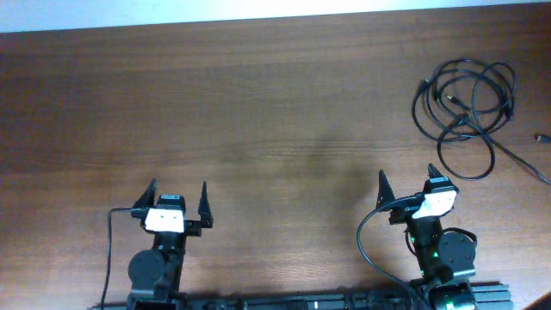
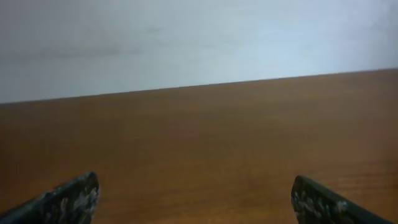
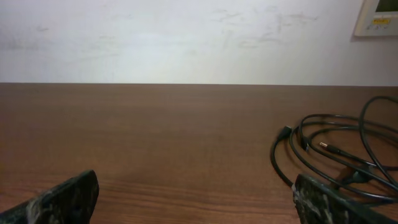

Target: Untangle cables

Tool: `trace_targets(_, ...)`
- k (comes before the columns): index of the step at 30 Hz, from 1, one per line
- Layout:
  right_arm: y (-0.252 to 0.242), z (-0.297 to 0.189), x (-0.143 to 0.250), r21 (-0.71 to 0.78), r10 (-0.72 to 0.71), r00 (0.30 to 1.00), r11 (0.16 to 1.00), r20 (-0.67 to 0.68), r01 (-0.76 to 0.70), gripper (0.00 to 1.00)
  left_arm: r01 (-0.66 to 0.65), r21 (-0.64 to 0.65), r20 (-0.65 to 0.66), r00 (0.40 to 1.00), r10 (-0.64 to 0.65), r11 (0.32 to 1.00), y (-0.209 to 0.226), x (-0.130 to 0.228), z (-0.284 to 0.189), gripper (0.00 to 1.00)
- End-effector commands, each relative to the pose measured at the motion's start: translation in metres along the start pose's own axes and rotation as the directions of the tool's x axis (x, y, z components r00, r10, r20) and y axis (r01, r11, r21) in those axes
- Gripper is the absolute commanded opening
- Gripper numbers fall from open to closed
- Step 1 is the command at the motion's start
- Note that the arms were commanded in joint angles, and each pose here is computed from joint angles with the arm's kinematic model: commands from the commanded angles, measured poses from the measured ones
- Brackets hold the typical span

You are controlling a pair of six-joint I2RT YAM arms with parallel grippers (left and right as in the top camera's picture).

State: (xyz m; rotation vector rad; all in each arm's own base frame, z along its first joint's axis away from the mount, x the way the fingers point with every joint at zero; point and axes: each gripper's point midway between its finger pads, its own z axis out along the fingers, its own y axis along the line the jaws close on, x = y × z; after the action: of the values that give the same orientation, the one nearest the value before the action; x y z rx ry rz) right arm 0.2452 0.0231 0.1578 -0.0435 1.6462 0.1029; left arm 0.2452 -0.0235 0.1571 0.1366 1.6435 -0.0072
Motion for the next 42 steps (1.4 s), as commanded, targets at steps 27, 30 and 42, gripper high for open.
trace_targets(27, -0.002, 0.0, 0.002, 0.008, -0.007, 1.0, 1.0, -0.002, 0.007, 0.99, -0.055, 0.145, 0.031, 0.998, 0.051, 0.988, -0.025, -0.004, -0.002, 0.99)
trace_targets(30, -0.002, 0.0, 0.002, 0.008, -0.007, 1.0, 1.0, -0.003, 0.007, 0.99, -0.055, 0.145, 0.031, 0.998, 0.051, 0.988, -0.025, -0.004, -0.002, 0.99)
trace_targets(42, -0.002, 0.0, 0.002, 0.008, -0.007, 1.0, 1.0, -0.002, 0.007, 0.99, -0.055, 0.145, 0.031, 0.998, 0.051, 0.988, -0.025, -0.004, -0.002, 0.99)
